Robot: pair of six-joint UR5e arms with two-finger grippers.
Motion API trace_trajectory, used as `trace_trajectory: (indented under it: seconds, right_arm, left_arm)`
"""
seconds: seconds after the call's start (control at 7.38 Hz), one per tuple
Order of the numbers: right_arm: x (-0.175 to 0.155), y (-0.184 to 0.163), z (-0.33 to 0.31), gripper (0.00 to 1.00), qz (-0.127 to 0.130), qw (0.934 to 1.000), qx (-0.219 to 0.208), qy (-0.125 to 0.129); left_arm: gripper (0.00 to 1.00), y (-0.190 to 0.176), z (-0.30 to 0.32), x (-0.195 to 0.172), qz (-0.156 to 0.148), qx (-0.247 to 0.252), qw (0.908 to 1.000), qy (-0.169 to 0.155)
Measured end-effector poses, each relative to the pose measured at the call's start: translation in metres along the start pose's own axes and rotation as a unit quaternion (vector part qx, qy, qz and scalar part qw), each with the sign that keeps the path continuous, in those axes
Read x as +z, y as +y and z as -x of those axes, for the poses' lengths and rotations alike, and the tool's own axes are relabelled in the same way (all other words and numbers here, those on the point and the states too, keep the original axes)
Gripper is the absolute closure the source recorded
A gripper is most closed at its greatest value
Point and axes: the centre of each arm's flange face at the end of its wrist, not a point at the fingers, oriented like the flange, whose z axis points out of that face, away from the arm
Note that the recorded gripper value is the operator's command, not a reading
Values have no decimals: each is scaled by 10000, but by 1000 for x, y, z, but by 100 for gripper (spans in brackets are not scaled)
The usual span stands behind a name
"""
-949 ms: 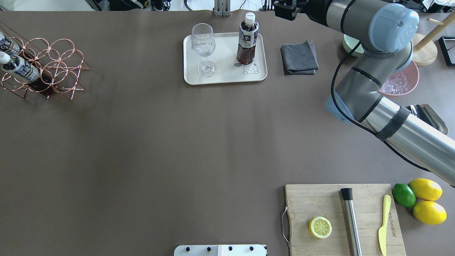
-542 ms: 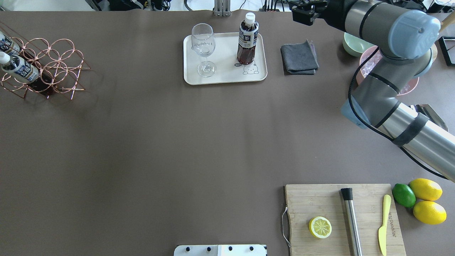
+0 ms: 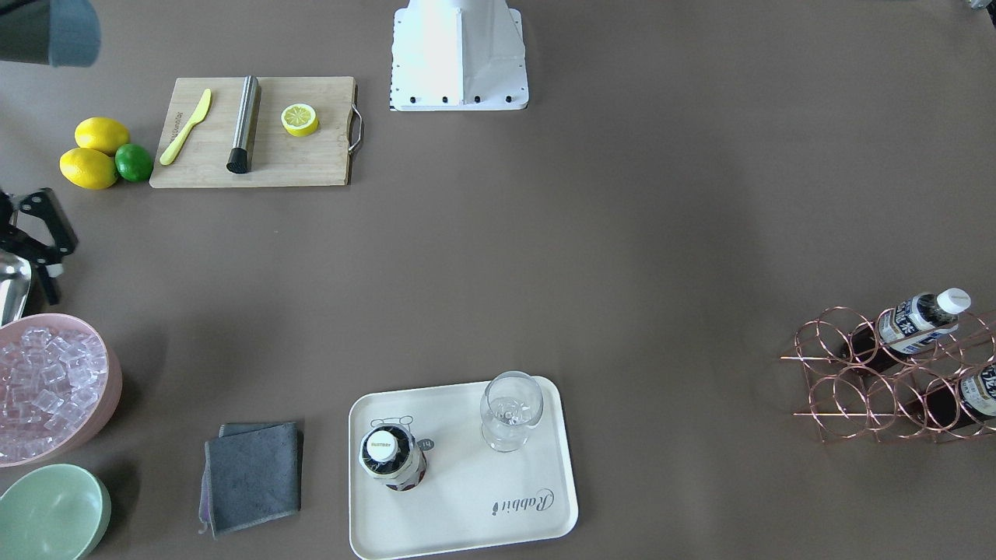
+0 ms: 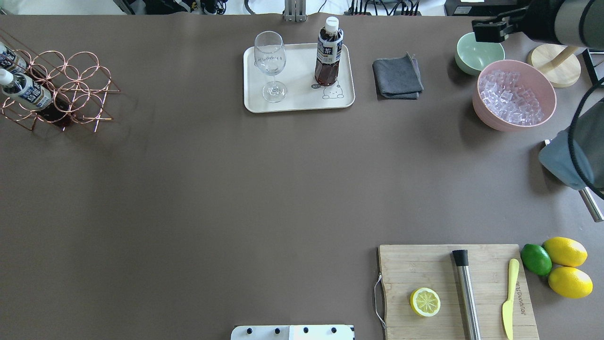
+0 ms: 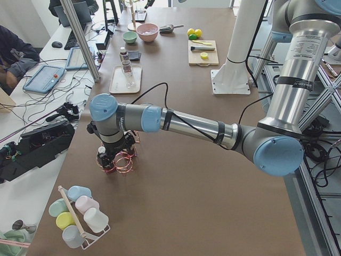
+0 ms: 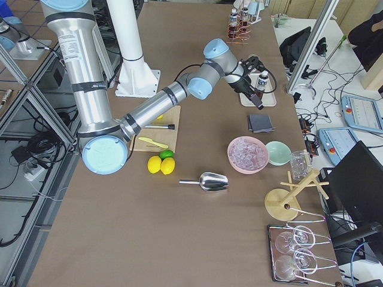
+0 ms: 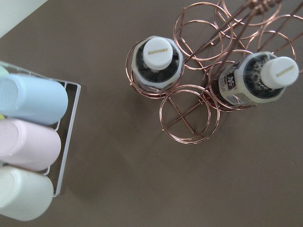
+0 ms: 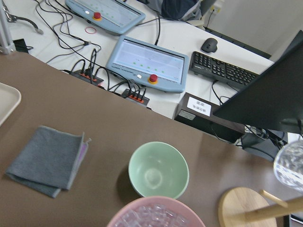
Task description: Take tea from basket to plate
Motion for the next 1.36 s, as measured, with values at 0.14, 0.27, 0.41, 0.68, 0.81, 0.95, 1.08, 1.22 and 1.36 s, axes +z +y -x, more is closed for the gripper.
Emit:
trace_trajectory:
  seconds: [0.14,0.27,0.41,0.68,0.81,0.95,1.08,1.22,1.36]
  right_arm:
    - [-9,19,-47,0,409,9988,202,184]
    - [-14,38,-86,0,875,9944,555,228]
    - [-16,56,-114,0,1417,9847,996,174]
    - [-22,84,-153,0,2308,9561,1807,51]
    - [-23,107,-176,0,2686,9409,2061,-109]
    - [-17,139,-197,0,2995,9273,2231,-260]
    - [-6,167,-213,0,3232,9152,2378,-376]
    - [11,189,-227,0,3441,9047,2462,-500]
    - [26,198,-233,0,3566,8982,2487,-658]
  left_arm:
    - [2,15,-1,14,-84,-772,9969,138]
    - [1,29,-2,26,-101,-1441,9891,283]
    - [1,45,-1,38,-48,-1977,9794,395]
    - [2,65,2,54,82,-2648,9631,482]
    - [2,72,4,58,156,-2857,9572,444]
    - [2,79,2,61,209,-2970,9538,411]
    - [2,81,-1,65,254,-3015,9523,405]
    - [2,81,-3,68,290,-3039,9514,405]
    - [2,81,-4,70,309,-3029,9517,407]
